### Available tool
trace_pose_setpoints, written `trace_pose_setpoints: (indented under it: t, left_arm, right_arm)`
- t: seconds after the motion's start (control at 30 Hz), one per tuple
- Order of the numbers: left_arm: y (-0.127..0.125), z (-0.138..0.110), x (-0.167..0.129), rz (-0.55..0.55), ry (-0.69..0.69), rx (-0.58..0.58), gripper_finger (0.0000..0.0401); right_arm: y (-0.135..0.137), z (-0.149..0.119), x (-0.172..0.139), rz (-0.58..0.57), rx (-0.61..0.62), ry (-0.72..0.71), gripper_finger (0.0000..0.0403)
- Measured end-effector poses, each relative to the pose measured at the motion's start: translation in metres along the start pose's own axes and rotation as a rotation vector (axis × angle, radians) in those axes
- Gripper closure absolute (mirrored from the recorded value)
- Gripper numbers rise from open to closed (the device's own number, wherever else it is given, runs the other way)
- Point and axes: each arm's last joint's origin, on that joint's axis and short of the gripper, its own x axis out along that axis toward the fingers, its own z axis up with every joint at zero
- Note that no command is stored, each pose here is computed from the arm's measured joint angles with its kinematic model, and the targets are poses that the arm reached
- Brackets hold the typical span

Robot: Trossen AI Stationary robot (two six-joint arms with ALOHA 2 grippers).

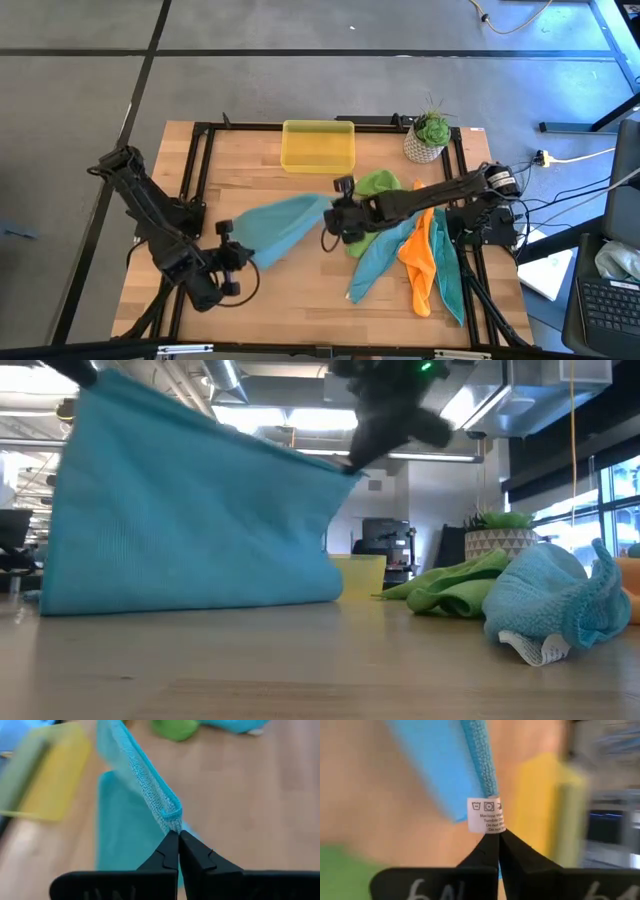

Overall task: Fold microfiber towels
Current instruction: Fold the left blue cloth

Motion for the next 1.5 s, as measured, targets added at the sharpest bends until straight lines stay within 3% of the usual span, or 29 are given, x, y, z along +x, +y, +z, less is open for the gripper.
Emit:
trace_pose_setpoints:
  t: [0.1,0.33,0.53,0.67,0.87,1.0,1.23,1.5]
  left_arm:
    - [-0.012,-0.004,0.001,-0.051,-0.037,-0.023,0.0401]
    - [-0.045,-0.02,0.012,-0.134,-0.004,-0.042,0.0401]
    - [-0.063,-0.032,0.018,-0.176,0.042,-0.017,0.0401]
    - [-0.065,-0.033,0.021,-0.159,0.03,-0.013,0.0401]
    - [-0.063,-0.025,0.028,-0.052,-0.103,-0.019,0.0401]
    - [-0.065,-0.026,0.05,0.001,-0.057,0.017,0.0384]
    - [-0.073,-0.038,0.103,0.028,0.148,0.045,0.0329]
    - [-0.075,-0.036,0.133,0.105,0.077,0.044,0.0317]
  right_arm:
    - [0.012,-0.005,-0.006,0.09,0.039,0.045,0.0399]
    - [0.04,-0.018,-0.018,0.194,-0.024,0.163,0.0398]
    - [0.06,-0.013,-0.03,0.358,0.042,0.126,0.0398]
    - [0.067,-0.012,-0.035,0.355,0.035,0.109,0.0398]
    - [0.065,-0.011,-0.033,0.327,0.045,0.11,0.0398]
    - [0.063,-0.01,-0.032,0.323,0.053,0.1,0.0398]
    - [0.066,-0.017,-0.022,0.324,0.004,0.114,0.0398]
    - [0.064,-0.026,-0.009,0.317,0.014,0.148,0.0398]
